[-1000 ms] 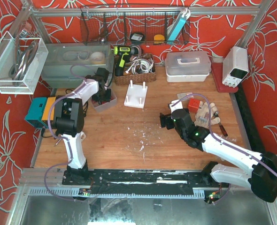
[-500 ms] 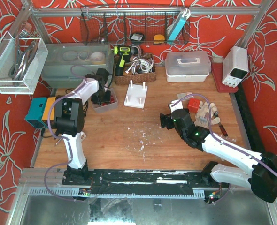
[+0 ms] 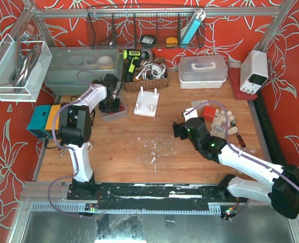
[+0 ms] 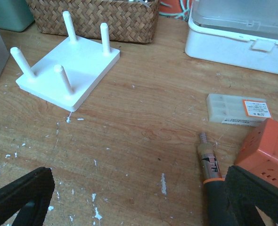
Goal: Install the large spring
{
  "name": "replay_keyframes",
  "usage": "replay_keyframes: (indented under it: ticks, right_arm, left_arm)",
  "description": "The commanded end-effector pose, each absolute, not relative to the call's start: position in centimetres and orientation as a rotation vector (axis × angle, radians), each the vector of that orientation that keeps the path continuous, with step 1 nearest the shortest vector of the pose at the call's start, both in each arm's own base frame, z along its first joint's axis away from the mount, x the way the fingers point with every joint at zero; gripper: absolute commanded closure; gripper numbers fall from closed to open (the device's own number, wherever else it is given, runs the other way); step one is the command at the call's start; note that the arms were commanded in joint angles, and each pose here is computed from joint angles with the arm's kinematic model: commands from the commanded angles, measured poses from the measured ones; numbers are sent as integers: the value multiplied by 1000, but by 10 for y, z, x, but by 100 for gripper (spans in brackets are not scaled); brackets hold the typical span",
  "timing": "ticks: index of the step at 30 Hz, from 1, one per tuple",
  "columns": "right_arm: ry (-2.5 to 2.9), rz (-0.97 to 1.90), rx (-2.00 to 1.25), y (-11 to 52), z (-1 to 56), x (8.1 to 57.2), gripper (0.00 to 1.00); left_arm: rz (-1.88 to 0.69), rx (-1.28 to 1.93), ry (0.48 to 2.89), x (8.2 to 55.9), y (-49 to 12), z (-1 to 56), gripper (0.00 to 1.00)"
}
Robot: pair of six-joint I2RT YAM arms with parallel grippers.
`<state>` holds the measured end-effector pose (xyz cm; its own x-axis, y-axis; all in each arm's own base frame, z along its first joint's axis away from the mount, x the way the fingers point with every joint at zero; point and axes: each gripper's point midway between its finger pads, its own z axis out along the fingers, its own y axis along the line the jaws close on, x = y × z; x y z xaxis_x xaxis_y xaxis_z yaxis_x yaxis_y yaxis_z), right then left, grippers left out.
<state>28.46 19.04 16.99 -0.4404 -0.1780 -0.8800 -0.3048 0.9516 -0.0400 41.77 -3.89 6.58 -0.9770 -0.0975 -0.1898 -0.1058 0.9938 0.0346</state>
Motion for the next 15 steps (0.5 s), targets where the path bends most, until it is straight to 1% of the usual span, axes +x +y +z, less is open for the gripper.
replay_keyframes:
  ticks: [1, 4, 7, 9, 12, 15]
  right_arm:
    - [2033, 122, -347, 186, 170, 283, 1]
    - [2028, 126, -343, 186, 172, 282, 1]
    - [2029, 123, -343, 185, 172, 282, 1]
    - [2026, 122, -340, 185, 173, 282, 1]
    - [2027, 122, -342, 185, 172, 282, 1]
    - [2026, 123, -340, 185, 173, 282, 1]
  left_arm:
    - [57, -140, 3048, 402, -42, 51, 57]
    - [54, -149, 3054, 401, -42, 46, 58]
    - [51, -151, 3052, 400, -42, 44, 63]
    - [57, -149, 3046, 400, -41, 46, 67]
    - [78, -149, 3022, 403, -39, 58, 77]
    - [93, -152, 2988, 408, -36, 74, 82]
